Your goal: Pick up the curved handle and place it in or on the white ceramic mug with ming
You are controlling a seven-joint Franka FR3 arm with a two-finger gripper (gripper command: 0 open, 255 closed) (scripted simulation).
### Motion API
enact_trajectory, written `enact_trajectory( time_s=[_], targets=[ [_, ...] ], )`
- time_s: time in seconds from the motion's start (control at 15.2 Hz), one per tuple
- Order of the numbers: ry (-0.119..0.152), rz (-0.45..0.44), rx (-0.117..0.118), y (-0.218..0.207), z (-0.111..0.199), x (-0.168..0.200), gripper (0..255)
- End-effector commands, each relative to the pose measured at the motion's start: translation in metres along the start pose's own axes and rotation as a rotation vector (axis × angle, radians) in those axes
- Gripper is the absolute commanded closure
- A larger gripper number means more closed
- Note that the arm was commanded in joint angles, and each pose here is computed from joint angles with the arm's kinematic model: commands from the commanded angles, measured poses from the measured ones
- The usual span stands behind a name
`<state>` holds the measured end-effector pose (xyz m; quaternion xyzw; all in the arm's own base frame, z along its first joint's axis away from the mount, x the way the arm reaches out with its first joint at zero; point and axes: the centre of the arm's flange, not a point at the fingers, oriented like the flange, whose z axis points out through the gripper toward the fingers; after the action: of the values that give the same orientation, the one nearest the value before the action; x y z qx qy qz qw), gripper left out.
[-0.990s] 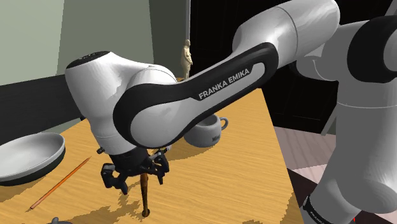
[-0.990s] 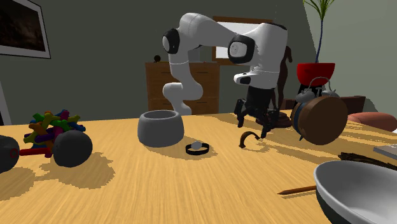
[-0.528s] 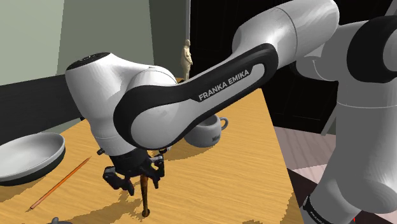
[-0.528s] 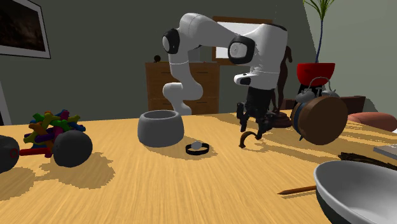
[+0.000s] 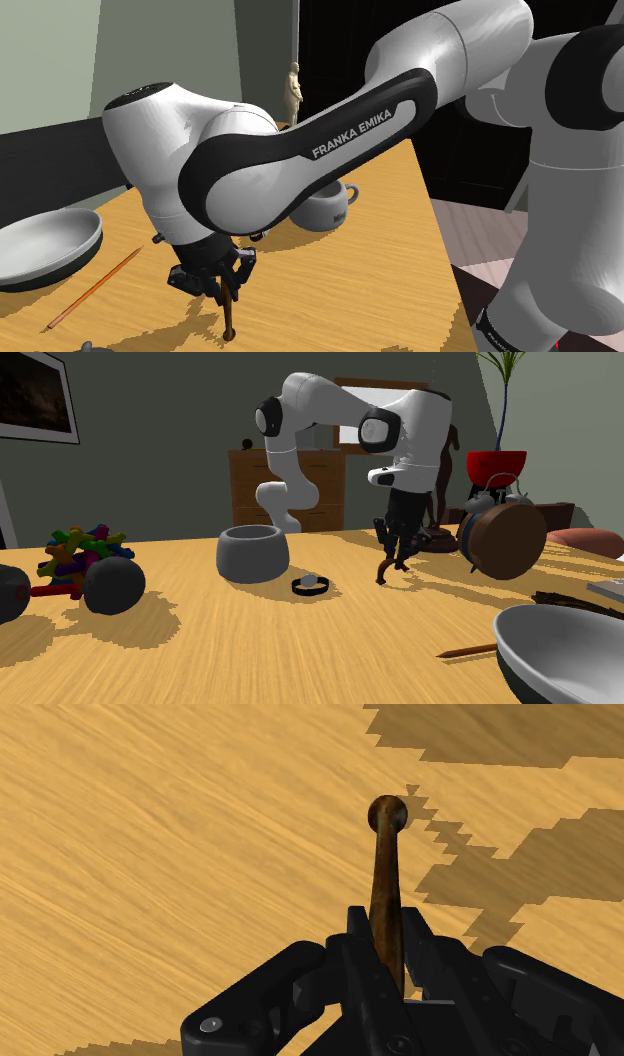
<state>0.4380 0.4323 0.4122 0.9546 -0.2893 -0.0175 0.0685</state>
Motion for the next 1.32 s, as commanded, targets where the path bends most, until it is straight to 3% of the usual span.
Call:
enact_trajectory(
  time_s=[0.0, 1.25],
  targets=[
    [0.000, 0.000, 0.000, 0.000, 0.000, 0.000, 255],
    [0.000, 0.000, 0.000, 0.014, -0.099, 0.001, 255]
  ],
)
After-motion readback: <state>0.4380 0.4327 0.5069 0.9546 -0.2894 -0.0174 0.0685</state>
